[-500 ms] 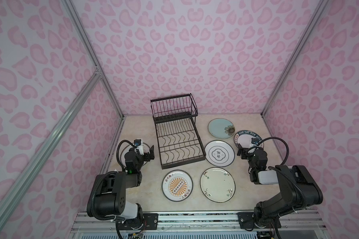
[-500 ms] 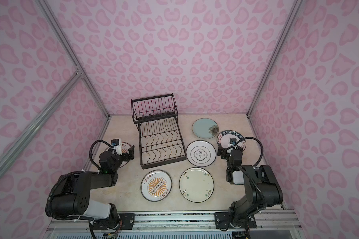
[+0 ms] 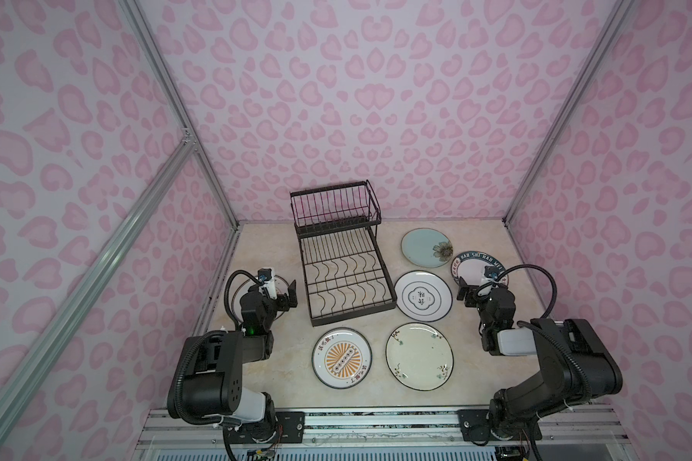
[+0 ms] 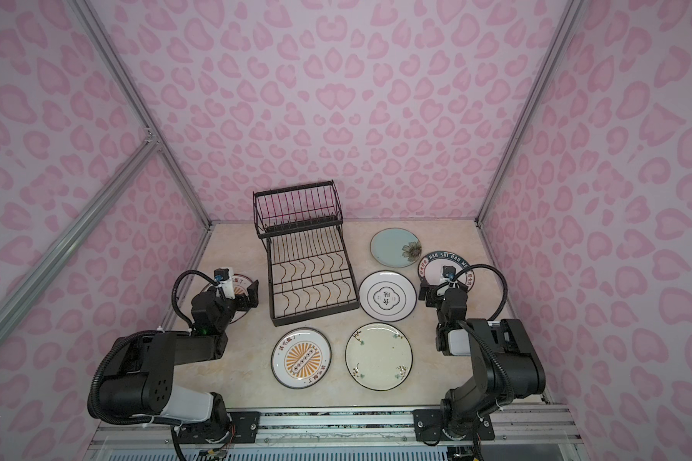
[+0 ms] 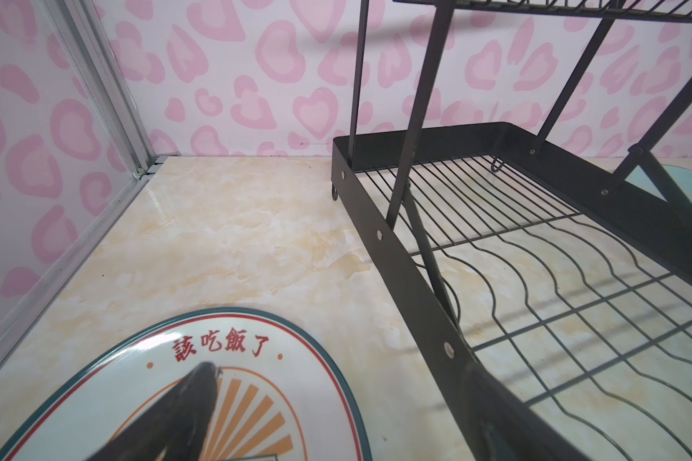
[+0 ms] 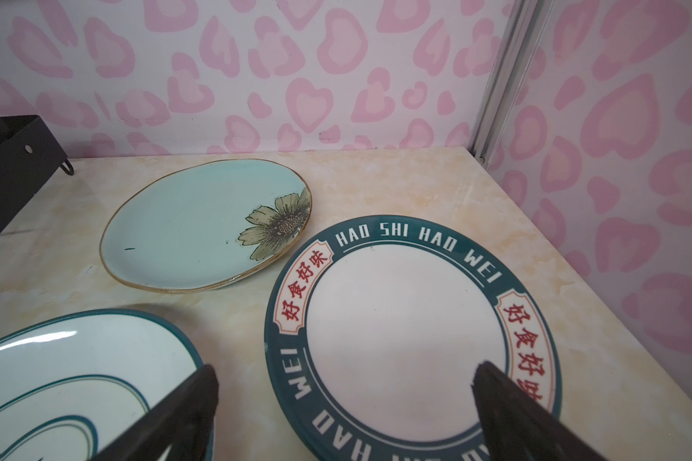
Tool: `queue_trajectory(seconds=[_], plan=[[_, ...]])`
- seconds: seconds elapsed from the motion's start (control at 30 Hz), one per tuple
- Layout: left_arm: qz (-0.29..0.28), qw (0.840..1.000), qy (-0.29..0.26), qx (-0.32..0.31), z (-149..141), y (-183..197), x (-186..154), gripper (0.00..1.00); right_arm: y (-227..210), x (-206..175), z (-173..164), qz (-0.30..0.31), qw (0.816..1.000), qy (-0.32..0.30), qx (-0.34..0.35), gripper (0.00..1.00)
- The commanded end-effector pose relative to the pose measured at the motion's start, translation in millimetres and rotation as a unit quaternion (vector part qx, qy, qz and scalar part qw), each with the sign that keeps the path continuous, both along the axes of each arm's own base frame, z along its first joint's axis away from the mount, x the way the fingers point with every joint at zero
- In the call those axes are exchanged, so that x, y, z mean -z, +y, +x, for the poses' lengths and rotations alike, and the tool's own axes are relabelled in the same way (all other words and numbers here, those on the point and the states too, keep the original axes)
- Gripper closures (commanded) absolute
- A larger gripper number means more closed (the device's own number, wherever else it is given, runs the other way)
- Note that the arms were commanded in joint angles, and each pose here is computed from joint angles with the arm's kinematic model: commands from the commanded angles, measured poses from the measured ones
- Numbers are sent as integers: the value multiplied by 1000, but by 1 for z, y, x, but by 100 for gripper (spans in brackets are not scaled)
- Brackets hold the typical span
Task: Load plates into a dish rack
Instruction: Pick up the plate from the top-right of the table.
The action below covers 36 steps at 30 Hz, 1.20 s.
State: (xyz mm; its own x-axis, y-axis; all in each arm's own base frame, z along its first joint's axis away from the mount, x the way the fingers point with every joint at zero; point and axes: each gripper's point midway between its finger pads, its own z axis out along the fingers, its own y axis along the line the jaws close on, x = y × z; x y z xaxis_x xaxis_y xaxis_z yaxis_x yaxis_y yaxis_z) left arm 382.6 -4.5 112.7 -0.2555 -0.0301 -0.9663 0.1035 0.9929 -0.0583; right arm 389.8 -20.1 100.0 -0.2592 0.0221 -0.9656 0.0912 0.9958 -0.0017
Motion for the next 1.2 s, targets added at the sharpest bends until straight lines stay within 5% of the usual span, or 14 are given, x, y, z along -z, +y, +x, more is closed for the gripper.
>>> queue_trajectory(seconds=[0.0, 0.27, 0.63, 0.93, 1.17], plan=[[-2, 1000, -15, -3, 2, 1, -7, 3, -1, -1, 1, 1, 1000, -2, 3, 0], [-1, 1000, -16, -5, 3, 2, -8, 2, -4, -1, 0, -4, 1000, -1, 20, 0], [1, 996, 17, -84, 11, 23, -28, 2, -19, -26, -11, -6, 997, -21, 74, 1], [-36, 994, -1, -103, 13, 24, -108, 2, -20, -84, -11, 28, 993, -14, 110, 3], [-106, 991, -24, -72, 8, 5, -168, 2, 9, -127, -21, 101, 994, -7, 38, 2]])
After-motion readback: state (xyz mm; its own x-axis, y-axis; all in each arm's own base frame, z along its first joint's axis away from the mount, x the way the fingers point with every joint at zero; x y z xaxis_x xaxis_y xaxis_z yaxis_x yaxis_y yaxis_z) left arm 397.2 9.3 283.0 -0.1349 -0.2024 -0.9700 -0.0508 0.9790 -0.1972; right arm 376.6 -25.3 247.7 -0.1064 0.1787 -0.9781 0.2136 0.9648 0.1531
